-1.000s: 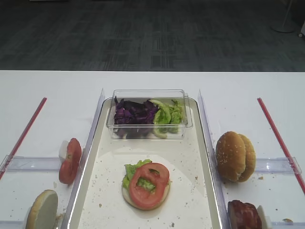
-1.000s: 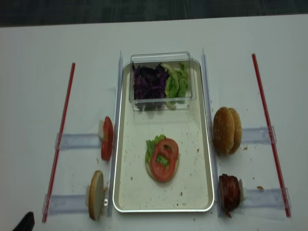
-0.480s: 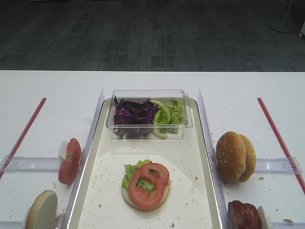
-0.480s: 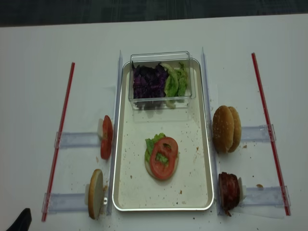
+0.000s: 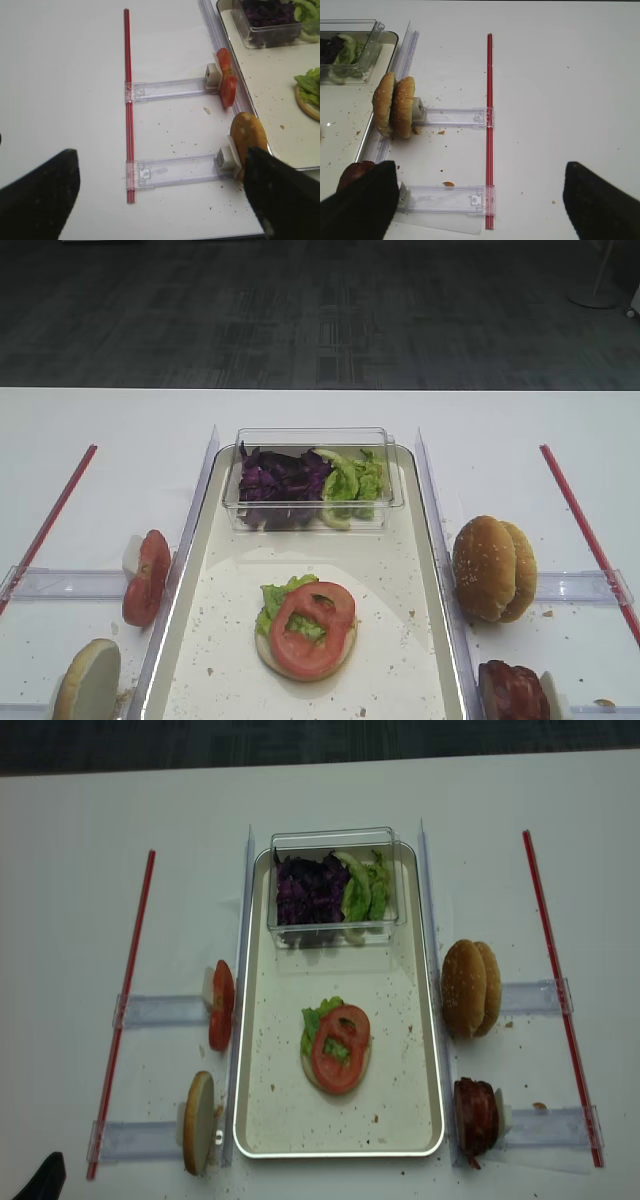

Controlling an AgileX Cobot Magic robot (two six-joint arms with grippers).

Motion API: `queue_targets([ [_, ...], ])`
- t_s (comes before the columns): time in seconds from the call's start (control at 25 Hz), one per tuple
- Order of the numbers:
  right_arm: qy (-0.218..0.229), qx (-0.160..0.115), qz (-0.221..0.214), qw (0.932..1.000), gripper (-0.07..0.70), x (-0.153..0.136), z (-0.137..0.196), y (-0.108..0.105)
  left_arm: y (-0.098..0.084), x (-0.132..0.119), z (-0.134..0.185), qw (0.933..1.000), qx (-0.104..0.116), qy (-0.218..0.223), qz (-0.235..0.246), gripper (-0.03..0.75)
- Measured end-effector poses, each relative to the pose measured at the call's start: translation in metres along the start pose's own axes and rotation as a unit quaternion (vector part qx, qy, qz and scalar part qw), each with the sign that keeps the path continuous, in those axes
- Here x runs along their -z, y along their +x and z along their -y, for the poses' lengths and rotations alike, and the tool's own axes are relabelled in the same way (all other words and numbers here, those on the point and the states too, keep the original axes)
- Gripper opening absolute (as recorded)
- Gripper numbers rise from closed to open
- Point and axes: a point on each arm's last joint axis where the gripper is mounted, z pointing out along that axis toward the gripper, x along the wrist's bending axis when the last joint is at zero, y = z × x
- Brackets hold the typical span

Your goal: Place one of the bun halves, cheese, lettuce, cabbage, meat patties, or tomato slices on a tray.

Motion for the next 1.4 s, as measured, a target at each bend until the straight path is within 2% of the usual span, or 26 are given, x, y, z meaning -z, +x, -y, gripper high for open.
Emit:
queue_targets([
  [0.64,0.000,0.000,0.000,1.0000,0.678,0.0000,0.0000,0.0000,0.0000,0.0000,-0.0002,1.0000,0.000,-0.001,0.000,0.611],
  [1.0,0.000,0.000,0.000,1.0000,0.678,0.0000,0.0000,0.0000,-0.0006,0.0001,-0.0003,0.9997,0.013,-0.002,-0.019,0.611],
  [1.4,0.000,0.000,0.000,1.0000,0.678,0.0000,0.0000,0.0000,-0.0006,0.0001,-0.0002,0.9997,0.014,-0.002,-0.020,0.611],
])
